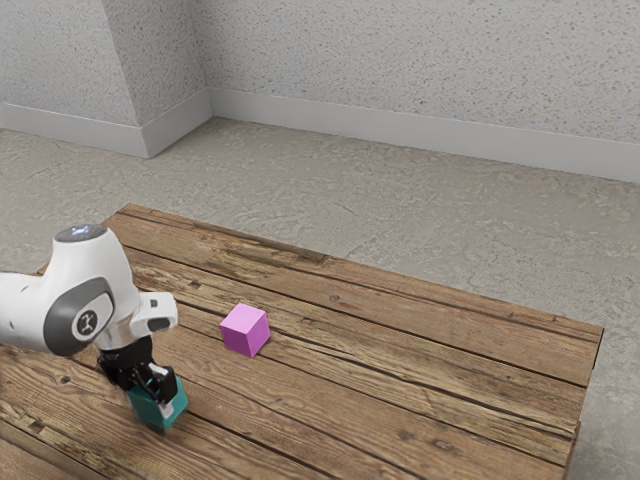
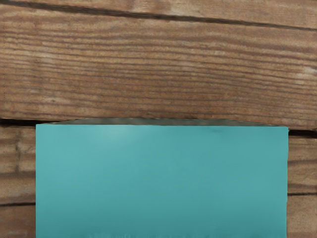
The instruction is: Pick up the blue block with one arm, and put the blue block on the pink block with one arm
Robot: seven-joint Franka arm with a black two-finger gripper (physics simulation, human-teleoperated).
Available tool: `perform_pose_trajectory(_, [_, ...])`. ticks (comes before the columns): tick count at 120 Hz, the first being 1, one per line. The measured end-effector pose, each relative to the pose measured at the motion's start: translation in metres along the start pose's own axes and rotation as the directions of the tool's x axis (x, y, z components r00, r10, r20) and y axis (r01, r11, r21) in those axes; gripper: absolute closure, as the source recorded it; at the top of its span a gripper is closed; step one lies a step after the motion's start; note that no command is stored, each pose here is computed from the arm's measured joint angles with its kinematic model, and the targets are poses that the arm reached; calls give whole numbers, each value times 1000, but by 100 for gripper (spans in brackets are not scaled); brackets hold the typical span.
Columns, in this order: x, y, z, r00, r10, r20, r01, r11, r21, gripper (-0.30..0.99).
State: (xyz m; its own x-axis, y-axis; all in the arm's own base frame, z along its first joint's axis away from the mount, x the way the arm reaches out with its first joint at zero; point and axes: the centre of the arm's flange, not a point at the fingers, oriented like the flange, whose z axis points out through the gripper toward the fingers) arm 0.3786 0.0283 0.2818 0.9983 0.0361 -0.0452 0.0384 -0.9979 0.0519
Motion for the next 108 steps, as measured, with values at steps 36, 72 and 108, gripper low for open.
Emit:
perform_pose_trajectory(36, [99,2,-76,998,29,-52,-27,998,48,34])
perform_pose_trajectory(72, [145,14,-86,999,-29,-19,29,1000,-12,32])
perform_pose_trajectory(108, [169,22,-73,1000,-25,9,25,1000,-16,32])
